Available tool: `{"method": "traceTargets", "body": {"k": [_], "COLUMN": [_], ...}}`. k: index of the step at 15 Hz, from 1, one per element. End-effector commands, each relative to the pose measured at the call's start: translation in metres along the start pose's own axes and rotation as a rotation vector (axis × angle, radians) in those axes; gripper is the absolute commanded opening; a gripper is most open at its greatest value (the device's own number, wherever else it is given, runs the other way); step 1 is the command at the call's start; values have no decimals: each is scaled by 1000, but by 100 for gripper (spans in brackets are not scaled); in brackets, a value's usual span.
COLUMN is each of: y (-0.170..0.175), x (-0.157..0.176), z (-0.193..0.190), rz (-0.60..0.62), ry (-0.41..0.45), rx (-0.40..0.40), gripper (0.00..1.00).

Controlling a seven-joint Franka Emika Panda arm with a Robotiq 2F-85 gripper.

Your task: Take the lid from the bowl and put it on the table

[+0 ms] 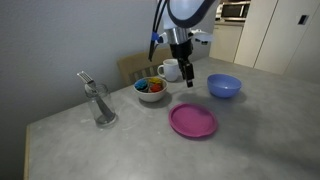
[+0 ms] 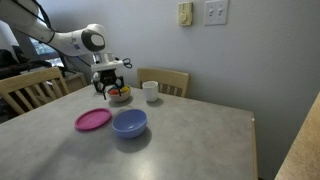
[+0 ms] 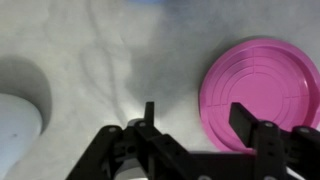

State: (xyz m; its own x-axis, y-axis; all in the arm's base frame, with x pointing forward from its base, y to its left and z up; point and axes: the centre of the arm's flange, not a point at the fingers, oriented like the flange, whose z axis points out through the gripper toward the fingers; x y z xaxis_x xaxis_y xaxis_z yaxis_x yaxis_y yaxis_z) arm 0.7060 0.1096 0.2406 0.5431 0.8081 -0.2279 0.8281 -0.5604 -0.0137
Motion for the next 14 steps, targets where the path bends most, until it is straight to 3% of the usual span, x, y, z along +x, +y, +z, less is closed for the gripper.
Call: {"method": "traceTargets", "body": {"k": [1, 10, 11, 14], "y": [-3, -42, -17, -29], "x": [-44, -135, -99, -121], "z": [-48, -158, -154, -167], "rz": [151, 399, 363, 387], "ry": [32, 126, 111, 120], "rx": [-65, -85, -105, -103], "gripper": [100, 100, 100, 100]}}
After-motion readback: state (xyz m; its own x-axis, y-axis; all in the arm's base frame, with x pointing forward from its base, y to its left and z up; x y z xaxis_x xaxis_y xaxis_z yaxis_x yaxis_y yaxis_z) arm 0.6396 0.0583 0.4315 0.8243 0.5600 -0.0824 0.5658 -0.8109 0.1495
